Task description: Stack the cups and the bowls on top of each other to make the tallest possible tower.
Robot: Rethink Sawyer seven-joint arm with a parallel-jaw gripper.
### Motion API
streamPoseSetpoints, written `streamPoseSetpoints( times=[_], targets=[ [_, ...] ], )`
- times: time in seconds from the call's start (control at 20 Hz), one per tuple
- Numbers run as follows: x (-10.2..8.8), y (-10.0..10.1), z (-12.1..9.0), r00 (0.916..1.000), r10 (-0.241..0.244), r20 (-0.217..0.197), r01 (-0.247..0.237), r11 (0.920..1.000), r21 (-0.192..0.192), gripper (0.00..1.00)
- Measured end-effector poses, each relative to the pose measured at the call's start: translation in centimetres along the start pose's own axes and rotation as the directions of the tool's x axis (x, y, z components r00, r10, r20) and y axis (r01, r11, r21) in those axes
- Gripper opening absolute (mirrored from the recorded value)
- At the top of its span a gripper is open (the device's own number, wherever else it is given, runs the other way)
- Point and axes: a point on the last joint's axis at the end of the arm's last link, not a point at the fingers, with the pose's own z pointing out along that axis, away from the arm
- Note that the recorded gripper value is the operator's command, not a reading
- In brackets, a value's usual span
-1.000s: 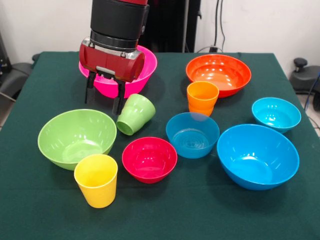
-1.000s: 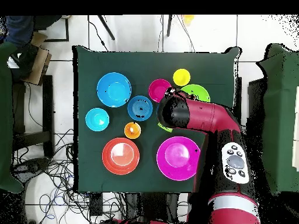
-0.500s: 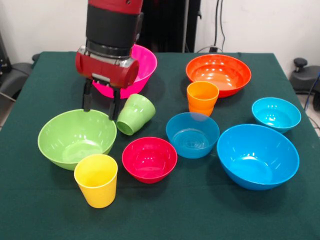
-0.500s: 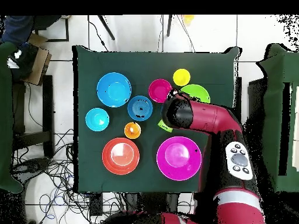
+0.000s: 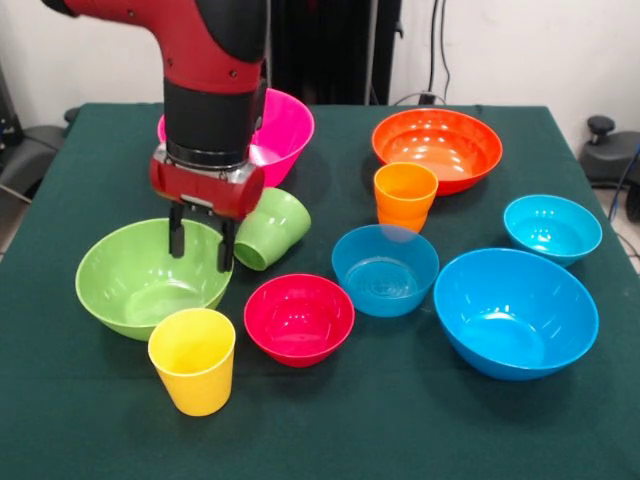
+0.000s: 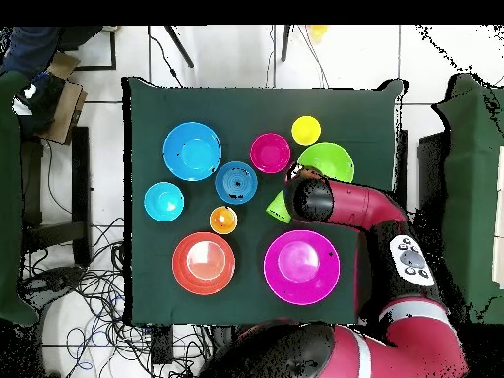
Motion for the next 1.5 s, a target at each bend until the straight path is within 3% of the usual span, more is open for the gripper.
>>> streamPoseSetpoints(
  times=[0.5, 1.5],
  targets=[
    [1.0, 0.7, 0.9, 0.9997, -0.015, -0.018, 0.015, 0.9998, -0.014, 1.0],
    [-0.6, 1.2, -1.2, 0.9995, -0.024, 0.021, 0.025, 0.9996, -0.013, 1.0]
  ],
)
